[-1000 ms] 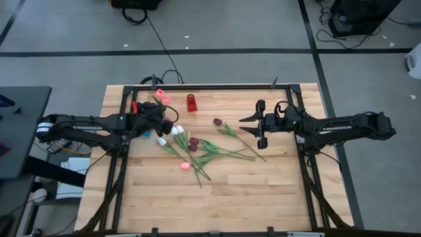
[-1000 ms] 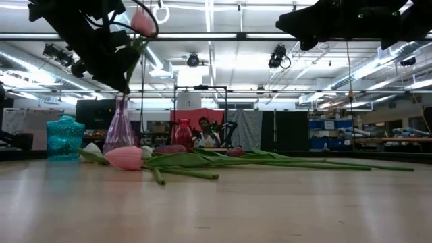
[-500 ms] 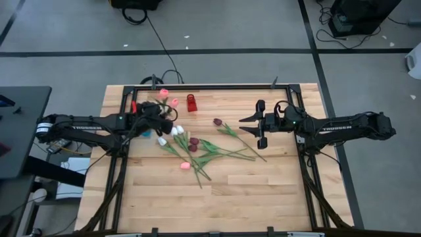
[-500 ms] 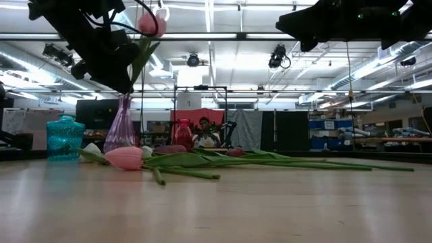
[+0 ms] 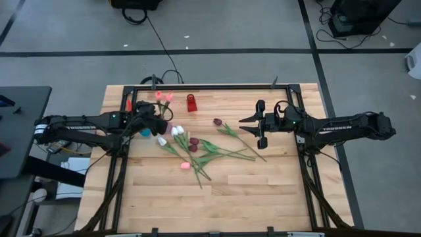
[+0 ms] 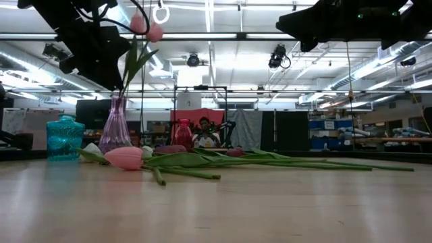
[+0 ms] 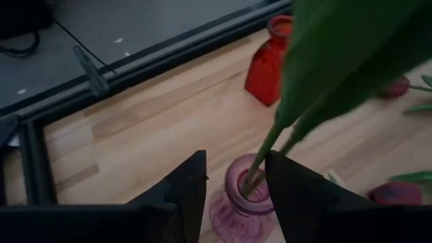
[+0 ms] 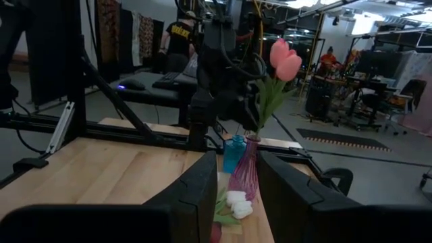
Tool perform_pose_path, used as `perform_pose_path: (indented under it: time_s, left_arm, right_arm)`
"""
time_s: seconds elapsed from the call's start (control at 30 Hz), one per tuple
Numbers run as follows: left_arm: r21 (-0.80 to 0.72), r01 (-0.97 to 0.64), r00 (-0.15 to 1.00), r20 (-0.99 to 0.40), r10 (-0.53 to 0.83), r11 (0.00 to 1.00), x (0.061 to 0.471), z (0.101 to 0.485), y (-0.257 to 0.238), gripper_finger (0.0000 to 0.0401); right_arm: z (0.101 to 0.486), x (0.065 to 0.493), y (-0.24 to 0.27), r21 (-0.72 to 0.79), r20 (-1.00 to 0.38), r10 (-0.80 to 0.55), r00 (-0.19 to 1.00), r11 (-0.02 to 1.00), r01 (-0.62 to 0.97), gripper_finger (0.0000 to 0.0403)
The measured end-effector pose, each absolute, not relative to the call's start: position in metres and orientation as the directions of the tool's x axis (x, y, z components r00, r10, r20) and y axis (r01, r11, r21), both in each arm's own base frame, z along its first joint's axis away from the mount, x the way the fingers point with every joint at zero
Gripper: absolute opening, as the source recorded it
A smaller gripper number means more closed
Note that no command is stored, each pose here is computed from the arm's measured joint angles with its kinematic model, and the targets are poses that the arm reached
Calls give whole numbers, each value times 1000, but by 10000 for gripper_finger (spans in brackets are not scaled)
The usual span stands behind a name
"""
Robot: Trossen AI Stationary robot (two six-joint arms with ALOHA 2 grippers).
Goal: Sort flowers into vase by color
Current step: Put the pink flower into the purple vase, then put the dark red flower into the red vase
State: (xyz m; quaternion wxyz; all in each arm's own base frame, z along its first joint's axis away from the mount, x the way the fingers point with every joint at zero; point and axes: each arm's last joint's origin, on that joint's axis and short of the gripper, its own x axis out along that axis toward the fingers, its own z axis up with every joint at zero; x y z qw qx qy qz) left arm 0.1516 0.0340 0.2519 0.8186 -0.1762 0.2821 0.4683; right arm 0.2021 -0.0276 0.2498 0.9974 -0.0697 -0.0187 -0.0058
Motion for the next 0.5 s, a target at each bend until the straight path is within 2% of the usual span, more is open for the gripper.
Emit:
perform_pose_path:
  time_s: [0.33,0.5]
  left_arm:
    - [-93,-810,488,-654,578,579,137,260,30,158]
    - [-242,-686,623,-684,380,686,129,265,21,159]
  right_arm:
    - [249,202,-28,-138,33,-9,999,990,14,117]
    - [247,202,-28,-135,9,-10,1000,991,11,116]
